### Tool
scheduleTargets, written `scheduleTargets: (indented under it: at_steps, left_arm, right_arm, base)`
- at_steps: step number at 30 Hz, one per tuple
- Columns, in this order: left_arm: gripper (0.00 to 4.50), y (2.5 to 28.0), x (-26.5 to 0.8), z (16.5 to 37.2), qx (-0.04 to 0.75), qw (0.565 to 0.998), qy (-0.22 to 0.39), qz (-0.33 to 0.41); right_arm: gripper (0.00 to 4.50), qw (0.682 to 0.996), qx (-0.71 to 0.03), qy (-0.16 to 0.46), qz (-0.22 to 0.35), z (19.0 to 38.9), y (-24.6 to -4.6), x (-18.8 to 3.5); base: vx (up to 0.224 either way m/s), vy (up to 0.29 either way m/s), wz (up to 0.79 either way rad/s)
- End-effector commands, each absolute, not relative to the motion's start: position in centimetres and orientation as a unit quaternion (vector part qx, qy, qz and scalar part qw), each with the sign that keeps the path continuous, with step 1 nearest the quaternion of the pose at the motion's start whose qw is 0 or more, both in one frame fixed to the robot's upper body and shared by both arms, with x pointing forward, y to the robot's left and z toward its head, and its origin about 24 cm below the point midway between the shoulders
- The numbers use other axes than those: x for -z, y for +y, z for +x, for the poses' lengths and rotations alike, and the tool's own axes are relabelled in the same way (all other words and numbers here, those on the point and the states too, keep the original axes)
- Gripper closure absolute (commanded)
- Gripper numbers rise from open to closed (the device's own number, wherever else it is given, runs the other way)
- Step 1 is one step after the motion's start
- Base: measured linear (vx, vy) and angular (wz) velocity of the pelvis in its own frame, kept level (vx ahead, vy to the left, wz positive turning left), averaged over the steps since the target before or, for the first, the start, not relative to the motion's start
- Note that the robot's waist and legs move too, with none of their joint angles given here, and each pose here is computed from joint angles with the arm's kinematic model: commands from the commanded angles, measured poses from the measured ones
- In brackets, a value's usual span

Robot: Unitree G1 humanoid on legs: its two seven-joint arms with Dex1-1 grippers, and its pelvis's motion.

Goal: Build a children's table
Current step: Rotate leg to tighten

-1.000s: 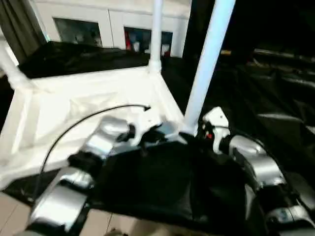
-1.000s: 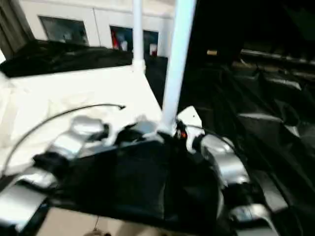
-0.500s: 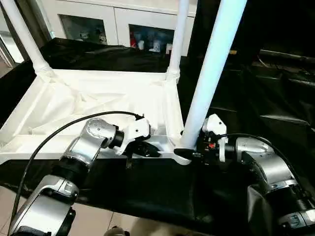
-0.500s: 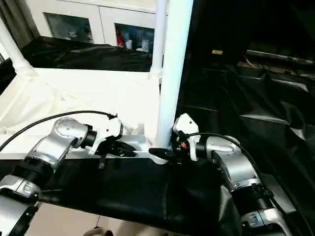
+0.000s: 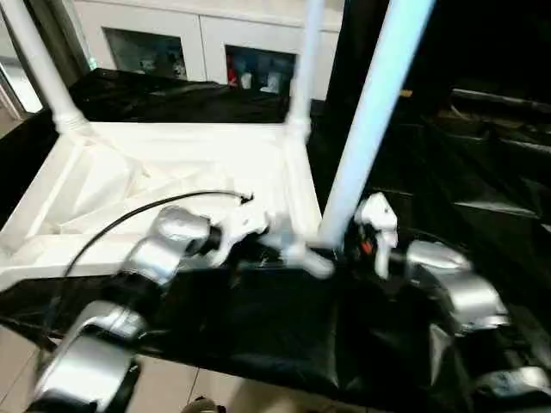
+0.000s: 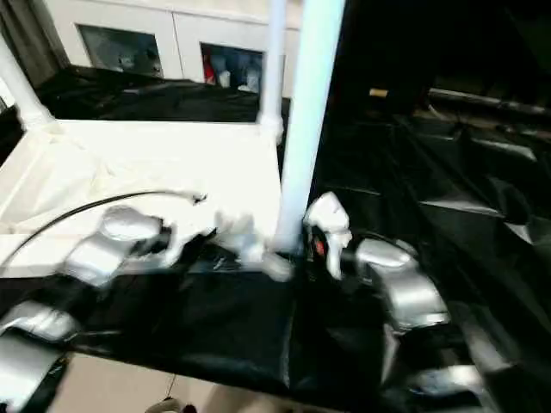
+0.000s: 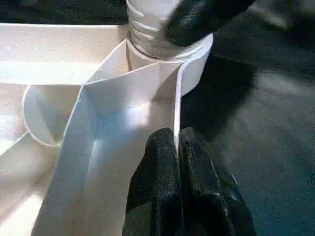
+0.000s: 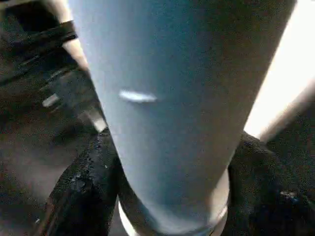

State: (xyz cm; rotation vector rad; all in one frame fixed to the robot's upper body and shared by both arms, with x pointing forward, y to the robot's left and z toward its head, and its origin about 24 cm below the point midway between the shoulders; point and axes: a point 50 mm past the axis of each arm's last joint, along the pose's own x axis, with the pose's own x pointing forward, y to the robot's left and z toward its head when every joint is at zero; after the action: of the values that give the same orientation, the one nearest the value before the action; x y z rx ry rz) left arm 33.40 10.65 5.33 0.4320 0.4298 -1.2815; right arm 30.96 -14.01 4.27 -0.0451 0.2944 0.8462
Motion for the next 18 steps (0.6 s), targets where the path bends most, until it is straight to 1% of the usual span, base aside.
scheduleTargets:
  at_steps: [1,2,3,4,6,9,10,12,13,14,15,17,18]
  left_arm:
    - [4.5,9.9,-5.2,34.4,0.525,0.805,0.198,0.195]
    - [4.5,8.9,-5.4,35.5,0.462,0.846,0.191,0.184]
    - [4.5,8.6,-5.5,35.8,0.444,0.857,0.19,0.178]
    - [4.5,7.8,-5.5,35.8,0.439,0.861,0.193,0.171]
    - [4.5,6.5,-5.6,35.8,0.445,0.86,0.192,0.159]
    - [4.5,5.7,-5.7,35.6,0.457,0.855,0.191,0.153]
    - [4.5,4.7,-5.8,35.3,0.475,0.846,0.188,0.152]
    - [4.5,4.3,-5.8,35.2,0.483,0.842,0.185,0.153]
    - [4.5,4.1,-5.7,35.1,0.492,0.837,0.184,0.154]
    - [4.5,4.1,-5.7,35.1,0.496,0.835,0.183,0.155]
    - [4.5,4.1,-5.7,35.1,0.496,0.835,0.183,0.155]
    - [4.5,4.2,-5.7,35.0,0.503,0.83,0.184,0.156]
    - [4.5,4.4,-5.7,34.8,0.516,0.822,0.181,0.158]
  right_arm:
    - [1.86,0.911,-0.362,0.198,-0.023,30.6,-13.6,-2.0]
    - [1.86,0.927,-0.304,0.219,-0.018,31.0,-13.2,-1.2]
    - [1.86,0.932,-0.285,0.225,-0.02,31.1,-13.1,-1.0]
    - [1.86,0.94,-0.249,0.23,-0.012,31.4,-12.7,-0.8]
    - [1.86,0.947,-0.222,0.231,0.01,31.7,-11.7,-0.7]
    - [1.86,0.949,-0.218,0.229,0.021,31.8,-10.9,-0.8]
    - [1.86,0.948,-0.231,0.216,0.024,31.9,-9.9,-1.2]
    - [1.86,0.948,-0.241,0.206,0.027,31.9,-9.6,-1.4]
    - [1.51,0.948,-0.254,0.186,0.038,32.0,-9.2,-2.0]
    - [1.3,0.948,-0.256,0.181,0.046,32.1,-9.2,-2.2]
    - [1.16,0.948,-0.256,0.181,0.046,32.1,-9.2,-2.2]
    - [1.07,0.947,-0.265,0.177,0.048,32.1,-9.2,-2.4]
    - [0.98,0.944,-0.279,0.172,0.037,32.2,-9.5,-2.6]
  base:
    - [0.0,0.0,0.0]
    - [0.0,0.0,0.0]
    - [0.0,0.0,0.0]
    - [0.0,0.0,0.0]
    - [0.0,0.0,0.0]
    - [0.0,0.0,0.0]
    - [0.0,0.0,0.0]
    - [0.0,0.0,0.0]
    - [0.0,0.0,0.0]
    - [0.0,0.0,0.0]
    - [0.0,0.0,0.0]
    - [0.0,0.0,0.0]
    - [0.0,0.0,0.0]
